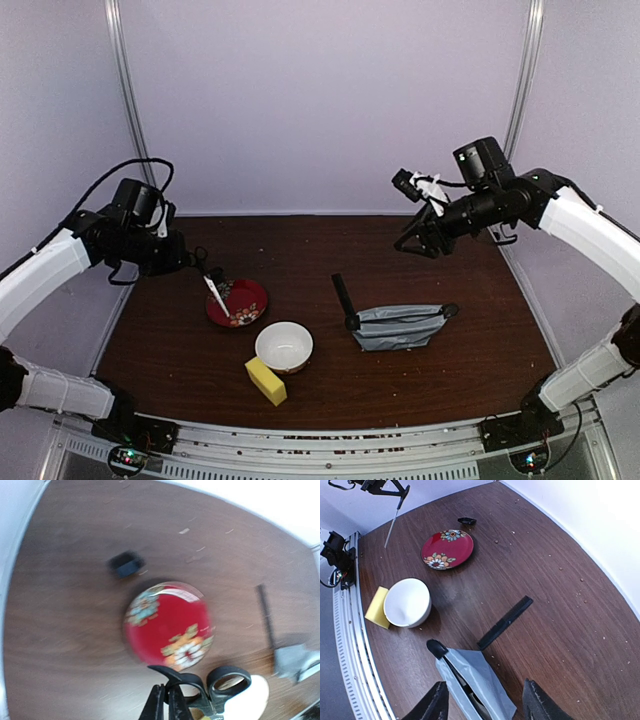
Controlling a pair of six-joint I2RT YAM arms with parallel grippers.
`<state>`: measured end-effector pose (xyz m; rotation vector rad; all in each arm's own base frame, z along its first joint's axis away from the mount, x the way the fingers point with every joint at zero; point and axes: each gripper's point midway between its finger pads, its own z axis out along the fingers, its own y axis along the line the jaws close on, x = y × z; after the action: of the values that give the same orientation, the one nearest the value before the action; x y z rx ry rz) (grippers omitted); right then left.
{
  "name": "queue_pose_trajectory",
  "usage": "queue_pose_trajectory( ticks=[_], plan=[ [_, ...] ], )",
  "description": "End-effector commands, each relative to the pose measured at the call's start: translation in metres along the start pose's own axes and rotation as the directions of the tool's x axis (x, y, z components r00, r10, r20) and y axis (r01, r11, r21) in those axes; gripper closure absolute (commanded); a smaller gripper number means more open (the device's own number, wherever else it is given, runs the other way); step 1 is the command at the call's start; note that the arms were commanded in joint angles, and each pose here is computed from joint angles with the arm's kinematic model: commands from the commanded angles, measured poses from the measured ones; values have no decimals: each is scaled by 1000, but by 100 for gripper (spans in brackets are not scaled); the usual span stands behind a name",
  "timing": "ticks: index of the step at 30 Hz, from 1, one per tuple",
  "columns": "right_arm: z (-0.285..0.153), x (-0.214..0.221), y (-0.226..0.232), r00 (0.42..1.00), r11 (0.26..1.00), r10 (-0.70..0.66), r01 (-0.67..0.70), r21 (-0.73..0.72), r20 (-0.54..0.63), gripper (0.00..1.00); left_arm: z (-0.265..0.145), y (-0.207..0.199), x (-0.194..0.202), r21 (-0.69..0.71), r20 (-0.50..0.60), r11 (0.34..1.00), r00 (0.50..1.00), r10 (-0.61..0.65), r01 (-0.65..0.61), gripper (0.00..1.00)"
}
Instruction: Sort the hair-cutting tools
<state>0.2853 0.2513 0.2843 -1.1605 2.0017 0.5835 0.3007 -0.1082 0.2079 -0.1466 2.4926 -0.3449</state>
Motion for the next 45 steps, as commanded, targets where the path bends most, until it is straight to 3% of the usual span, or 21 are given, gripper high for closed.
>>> queue_pose_trajectory(
  ticks=[1, 5, 12, 17, 26, 28, 36, 42, 45],
  plan=[
    [28, -28, 18, 998, 998, 56, -57, -36, -22, 48, -10, -67, -35, 255, 183, 963, 973, -138, 89, 100],
    [48, -49, 55, 998, 991, 3, -11, -136, -55, 48, -7, -107, -45, 377, 220, 919, 953, -210, 116, 100],
    [82, -56, 96, 994, 983, -29, 10, -181, -105, 47, -3, -164, -47, 479, 207, 870, 948, -243, 119, 100],
    [94, -55, 103, 994, 986, -32, 14, -167, -106, 47, -4, -180, -46, 553, 201, 815, 922, -331, 172, 100],
    [107, -52, 92, 992, 995, -33, 20, -101, -125, 51, -2, -204, -39, 596, 156, 786, 936, -317, 167, 100],
    [111, -51, 91, 991, 995, -34, 22, -96, -130, 57, 0, -208, -37, 601, 151, 782, 938, -313, 164, 100],
    [120, -42, 89, 988, 995, -38, 24, -95, -147, 100, 5, -214, -31, 609, 129, 774, 941, -312, 173, 100],
    [121, -36, 84, 985, 996, -62, 51, -78, -159, 100, 8, -215, -23, 624, 123, 767, 951, -284, 149, 99],
    [114, -30, 79, 981, 994, -95, 85, -66, -169, 100, 1, -226, -17, 618, 163, 786, 980, -118, -9, 77]
  ],
)
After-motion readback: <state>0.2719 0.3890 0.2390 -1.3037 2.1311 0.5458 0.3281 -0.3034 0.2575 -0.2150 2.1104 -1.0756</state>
